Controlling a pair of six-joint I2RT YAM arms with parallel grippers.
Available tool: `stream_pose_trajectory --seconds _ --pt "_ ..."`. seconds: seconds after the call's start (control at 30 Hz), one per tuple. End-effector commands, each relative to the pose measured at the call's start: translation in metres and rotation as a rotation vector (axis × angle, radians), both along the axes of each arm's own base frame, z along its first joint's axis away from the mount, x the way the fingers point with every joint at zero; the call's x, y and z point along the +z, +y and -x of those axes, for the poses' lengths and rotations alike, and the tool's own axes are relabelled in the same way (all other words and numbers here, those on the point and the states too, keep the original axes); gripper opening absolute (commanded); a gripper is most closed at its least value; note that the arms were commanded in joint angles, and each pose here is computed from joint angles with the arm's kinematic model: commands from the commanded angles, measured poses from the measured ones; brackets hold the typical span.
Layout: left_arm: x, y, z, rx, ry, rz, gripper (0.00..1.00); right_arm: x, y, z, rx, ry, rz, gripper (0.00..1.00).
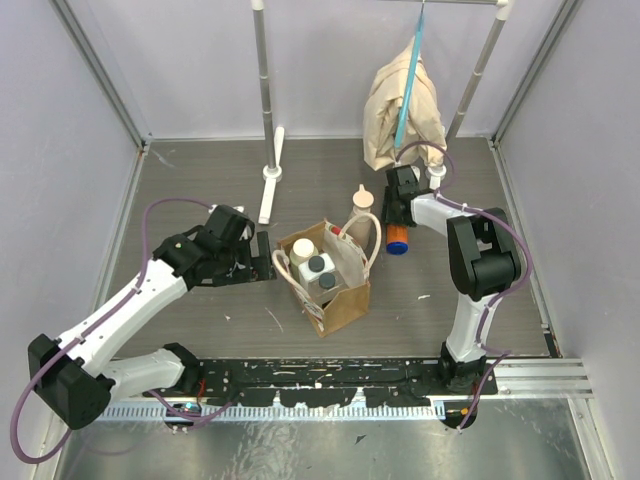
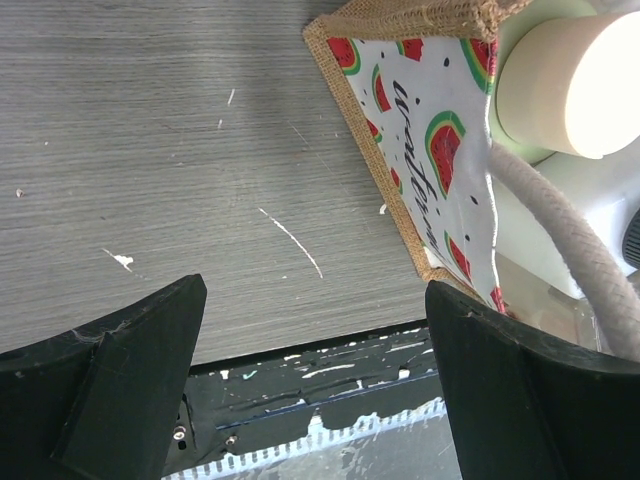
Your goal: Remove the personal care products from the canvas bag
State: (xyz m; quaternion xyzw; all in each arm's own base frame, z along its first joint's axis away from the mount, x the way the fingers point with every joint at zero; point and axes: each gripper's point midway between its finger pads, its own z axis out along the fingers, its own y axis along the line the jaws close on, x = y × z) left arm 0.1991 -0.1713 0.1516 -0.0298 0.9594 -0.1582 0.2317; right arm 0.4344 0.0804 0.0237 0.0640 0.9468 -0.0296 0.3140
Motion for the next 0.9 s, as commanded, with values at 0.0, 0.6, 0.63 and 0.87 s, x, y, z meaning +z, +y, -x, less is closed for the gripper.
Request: stream_pose_trajectory --seconds 0.0,0.6,0.63,0.87 --pt "-0.002 -0.003 0.000 -0.006 0.002 0.003 0.99 0.017 -0.006 -0.012 -0.007 -0.072 0.020 0.07" --pt "-0.007 -0.017 -0.002 -0.030 0.014 0.008 0.99 0.145 -0.027 0.050 -0.035 -0.794 -0.109 0.01" --pt "-0.008 -0.019 -0.002 -0.032 0.014 0.008 0.99 0.148 -0.029 0.052 -0.043 -0.824 -0.112 0.01" --pt "-0.009 -0.026 0.003 -0.048 0.014 0.001 0.99 0.160 -0.020 0.057 -0.090 -0.975 -0.022 0.01"
